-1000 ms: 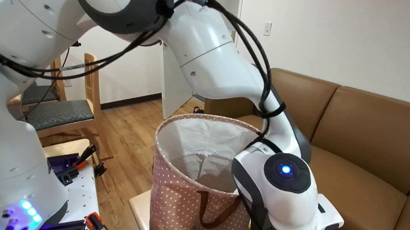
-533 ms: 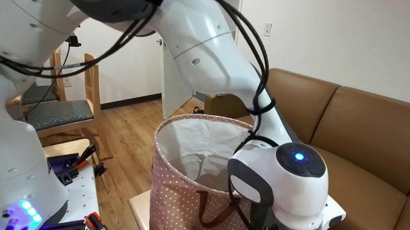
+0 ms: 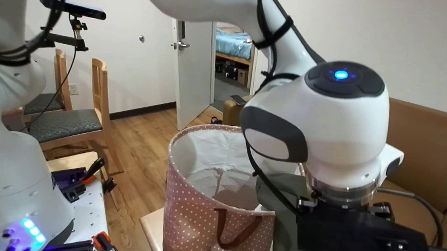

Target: Take the green cloth from the laundry basket and place it on the stool

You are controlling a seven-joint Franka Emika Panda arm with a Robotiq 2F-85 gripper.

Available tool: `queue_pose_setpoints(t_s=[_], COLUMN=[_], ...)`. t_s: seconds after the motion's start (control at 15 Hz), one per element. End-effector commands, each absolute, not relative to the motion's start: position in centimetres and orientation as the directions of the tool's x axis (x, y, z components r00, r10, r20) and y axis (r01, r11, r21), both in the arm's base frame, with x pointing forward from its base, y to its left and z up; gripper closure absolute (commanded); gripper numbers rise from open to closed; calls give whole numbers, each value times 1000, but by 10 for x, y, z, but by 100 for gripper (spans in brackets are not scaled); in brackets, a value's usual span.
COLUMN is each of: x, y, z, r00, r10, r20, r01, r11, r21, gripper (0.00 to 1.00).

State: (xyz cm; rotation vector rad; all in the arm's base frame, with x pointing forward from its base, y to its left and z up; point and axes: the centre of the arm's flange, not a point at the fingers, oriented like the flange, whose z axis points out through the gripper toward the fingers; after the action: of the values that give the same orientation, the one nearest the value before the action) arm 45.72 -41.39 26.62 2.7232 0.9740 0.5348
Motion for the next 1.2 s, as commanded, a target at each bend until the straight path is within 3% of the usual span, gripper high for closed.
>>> queue_pose_setpoints(t_s=[0.0,0.07,0.13,0.4,1.13], x=[403,393,428,423,449], y=[-389,-388,-402,-400,-305], z=[320,328,308,314,284], r00=[574,535,610,603,146], r10=[777,807,748,752,988], r20=[258,248,263,266,51], r01=[705,729,671,674,954], r11=[-630,-590,-664,-659,-154], r21=[327,347,331,334,256], gripper=[0,0,0,0,0])
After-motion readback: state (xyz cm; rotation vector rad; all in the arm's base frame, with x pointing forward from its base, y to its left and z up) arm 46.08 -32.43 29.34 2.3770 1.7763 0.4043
